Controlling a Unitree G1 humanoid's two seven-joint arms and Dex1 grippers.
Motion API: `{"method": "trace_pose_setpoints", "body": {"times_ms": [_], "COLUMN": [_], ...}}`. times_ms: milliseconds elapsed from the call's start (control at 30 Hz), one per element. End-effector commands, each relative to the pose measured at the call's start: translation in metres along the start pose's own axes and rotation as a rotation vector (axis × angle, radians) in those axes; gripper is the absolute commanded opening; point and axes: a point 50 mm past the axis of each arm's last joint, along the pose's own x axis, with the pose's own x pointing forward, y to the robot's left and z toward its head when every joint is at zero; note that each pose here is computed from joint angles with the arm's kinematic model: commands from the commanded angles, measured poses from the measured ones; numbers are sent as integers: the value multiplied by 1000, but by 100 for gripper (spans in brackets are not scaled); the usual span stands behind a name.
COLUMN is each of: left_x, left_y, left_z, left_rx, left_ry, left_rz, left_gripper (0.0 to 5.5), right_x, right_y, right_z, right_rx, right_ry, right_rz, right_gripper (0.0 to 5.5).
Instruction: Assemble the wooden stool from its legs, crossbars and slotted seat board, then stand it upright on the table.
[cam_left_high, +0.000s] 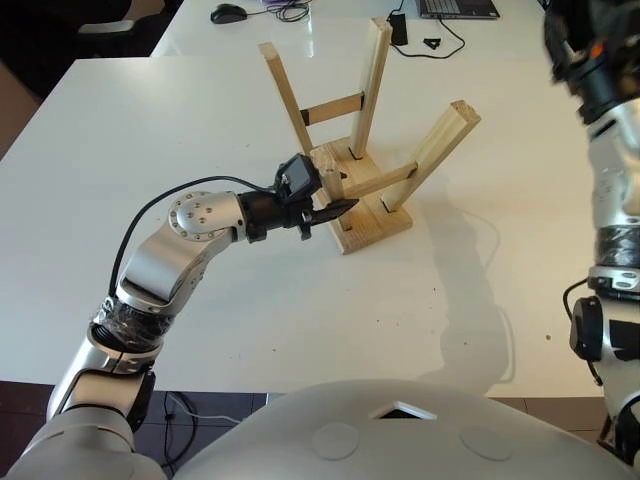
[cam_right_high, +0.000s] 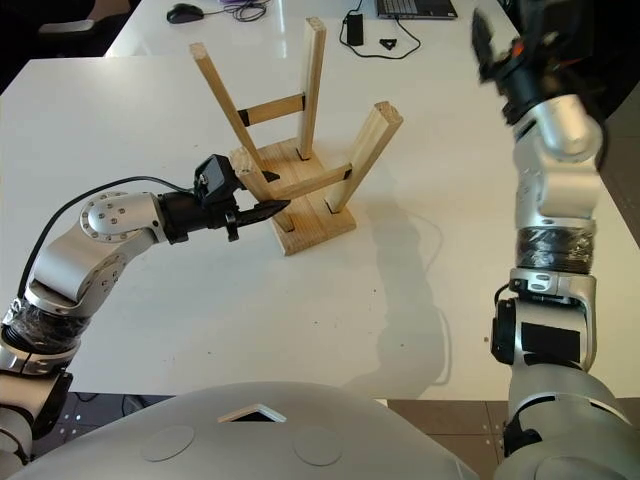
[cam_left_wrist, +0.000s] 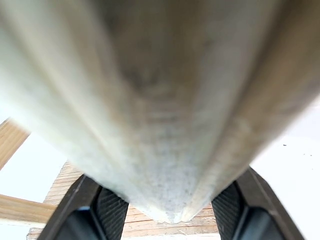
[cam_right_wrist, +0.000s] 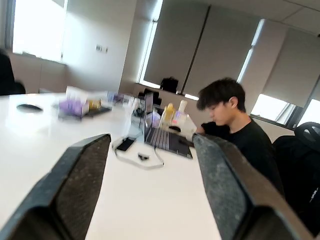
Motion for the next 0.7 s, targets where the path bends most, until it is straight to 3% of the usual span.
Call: {"method": "trace_pose_setpoints", "body": {"times_ms": [33,133,233,333,400,533,700], "left_x": [-14,-16,-12,-8,-10,-17,-19], "left_y": [-1,-2,-3,-4,-4,-3,-2], "left_z": [-58,-59,-53,-49,-51,-56,-54], "left_rx": [-125,-123,-107,-98,-101,-109,-115], "left_ry": [332,342,328,315,324,342,343], "left_rz": [36,24,8,-6,-2,8,0], "left_gripper": [204,204,204,204,204,204,204], "right_x": [-12,-42,-53,-45,-33,-12,-8], "right_y": [100,143,154,160,146,74,-12], "right_z": [23,106,127,92,64,9,-37], "right_rx": [158,504,560,453,410,324,284], "right_ry": [-155,-431,-456,-270,-148,40,179], "right_rz": [388,713,834,778,655,264,-211], "right_gripper": [303,303,303,303,303,303,303]}}
